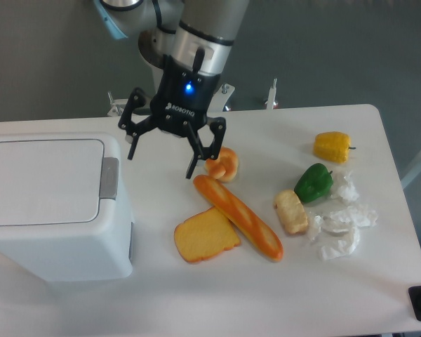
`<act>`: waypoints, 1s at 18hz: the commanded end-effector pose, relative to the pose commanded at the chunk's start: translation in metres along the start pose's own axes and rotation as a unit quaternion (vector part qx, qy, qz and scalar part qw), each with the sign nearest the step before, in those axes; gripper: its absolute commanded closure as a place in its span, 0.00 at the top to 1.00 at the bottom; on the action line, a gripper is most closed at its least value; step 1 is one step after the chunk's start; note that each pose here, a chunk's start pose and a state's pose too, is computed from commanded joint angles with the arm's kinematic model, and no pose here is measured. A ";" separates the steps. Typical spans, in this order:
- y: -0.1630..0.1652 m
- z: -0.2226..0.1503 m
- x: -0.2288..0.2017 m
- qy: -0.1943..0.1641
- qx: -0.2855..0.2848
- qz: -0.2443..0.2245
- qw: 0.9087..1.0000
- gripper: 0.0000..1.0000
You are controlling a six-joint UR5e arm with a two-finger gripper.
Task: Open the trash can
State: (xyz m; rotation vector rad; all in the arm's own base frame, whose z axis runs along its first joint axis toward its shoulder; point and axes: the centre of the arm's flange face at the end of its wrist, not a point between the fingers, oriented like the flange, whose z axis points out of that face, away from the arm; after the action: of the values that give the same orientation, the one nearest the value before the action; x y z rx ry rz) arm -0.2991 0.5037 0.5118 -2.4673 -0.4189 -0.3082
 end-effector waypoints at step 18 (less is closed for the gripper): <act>0.005 0.032 0.000 0.016 -0.024 -0.002 1.000 1.00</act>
State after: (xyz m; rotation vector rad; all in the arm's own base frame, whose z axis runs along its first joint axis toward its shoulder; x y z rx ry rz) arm -0.2934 0.5192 0.4841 -2.5053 -0.4074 -0.3621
